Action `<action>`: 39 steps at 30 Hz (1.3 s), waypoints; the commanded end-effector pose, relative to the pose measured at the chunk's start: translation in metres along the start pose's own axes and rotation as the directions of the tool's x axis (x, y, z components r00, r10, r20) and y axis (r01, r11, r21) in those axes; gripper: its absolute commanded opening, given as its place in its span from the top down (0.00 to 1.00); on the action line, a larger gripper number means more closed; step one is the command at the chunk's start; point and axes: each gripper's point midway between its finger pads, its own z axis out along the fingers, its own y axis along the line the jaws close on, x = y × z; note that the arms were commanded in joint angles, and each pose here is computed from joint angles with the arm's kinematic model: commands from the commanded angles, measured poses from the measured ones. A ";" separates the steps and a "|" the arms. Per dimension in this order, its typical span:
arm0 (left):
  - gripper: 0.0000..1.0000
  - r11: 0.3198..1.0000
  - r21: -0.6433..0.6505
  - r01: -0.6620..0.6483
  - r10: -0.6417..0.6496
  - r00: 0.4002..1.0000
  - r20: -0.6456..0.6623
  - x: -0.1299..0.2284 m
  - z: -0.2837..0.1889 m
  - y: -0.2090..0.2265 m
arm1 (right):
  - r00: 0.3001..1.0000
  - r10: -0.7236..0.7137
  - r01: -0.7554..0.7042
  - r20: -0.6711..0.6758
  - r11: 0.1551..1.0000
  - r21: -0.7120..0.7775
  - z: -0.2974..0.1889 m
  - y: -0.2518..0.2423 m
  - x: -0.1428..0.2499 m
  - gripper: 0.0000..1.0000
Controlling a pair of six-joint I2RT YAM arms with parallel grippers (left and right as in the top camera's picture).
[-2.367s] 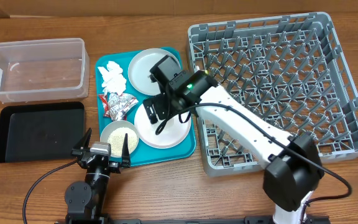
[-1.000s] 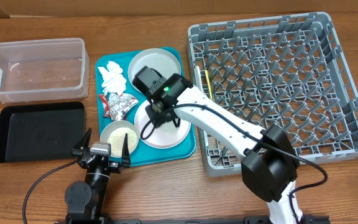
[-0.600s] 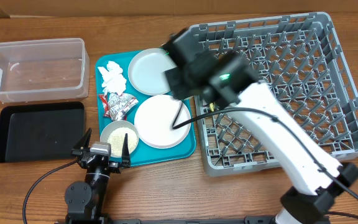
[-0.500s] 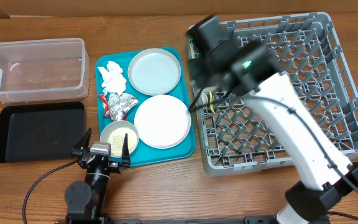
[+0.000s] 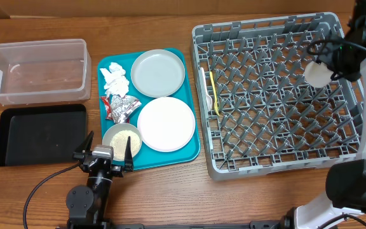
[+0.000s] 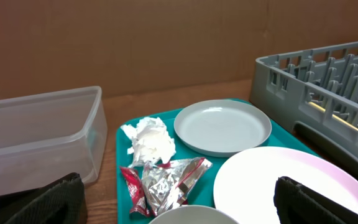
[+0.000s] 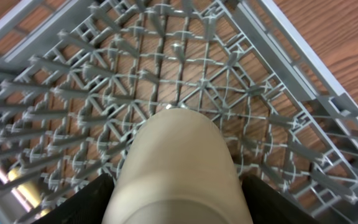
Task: Sort waste into correct bins and load items into the dishwasher rack
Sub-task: 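Grasp the white cup and carry it into the dish rack, then release the cup in the rack and move right gripper to pink plate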
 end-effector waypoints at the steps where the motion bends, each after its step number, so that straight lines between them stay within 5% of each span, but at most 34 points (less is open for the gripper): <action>1: 0.00 1.000 0.005 0.005 -0.005 1.000 0.005 0.000 0.000 -0.002 | 0.998 0.036 -0.036 -0.052 0.999 0.005 0.026 -0.014 0.013 0.55; 14: 0.00 1.000 0.005 0.005 -0.005 1.000 0.005 0.000 0.000 -0.002 | 0.994 0.053 -0.052 -0.095 0.999 0.013 0.087 -0.026 0.040 0.53; 16: 0.00 1.000 0.005 0.005 -0.005 1.000 0.005 0.000 0.000 -0.002 | 0.994 0.052 -0.051 -0.091 0.999 0.011 0.089 -0.025 0.039 0.34; 18: 0.00 1.000 0.005 0.005 -0.005 1.000 0.005 0.000 0.000 -0.002 | 0.994 0.052 -0.051 -0.095 0.999 0.012 0.089 -0.026 0.040 0.39; 21: 0.00 1.000 0.005 0.005 -0.005 1.000 0.005 0.000 0.000 -0.002 | 0.994 0.052 -0.051 -0.091 0.999 0.010 0.087 -0.025 0.039 0.24; 27: 0.00 1.000 0.005 0.005 -0.005 1.000 0.005 0.000 0.000 -0.002 | 0.999 0.024 -0.026 -0.026 0.994 -0.102 0.016 0.000 0.021 0.18; 32: 0.00 1.000 0.005 0.005 -0.005 1.000 0.005 0.000 0.000 -0.002 | 0.964 -0.265 0.253 0.036 0.859 -0.445 -0.059 0.104 0.073 0.18; 39: 0.00 1.000 0.005 0.005 -0.005 1.000 0.005 0.000 0.000 -0.002 | 0.764 -0.645 0.555 0.023 0.638 -0.534 -0.059 0.226 0.210 0.26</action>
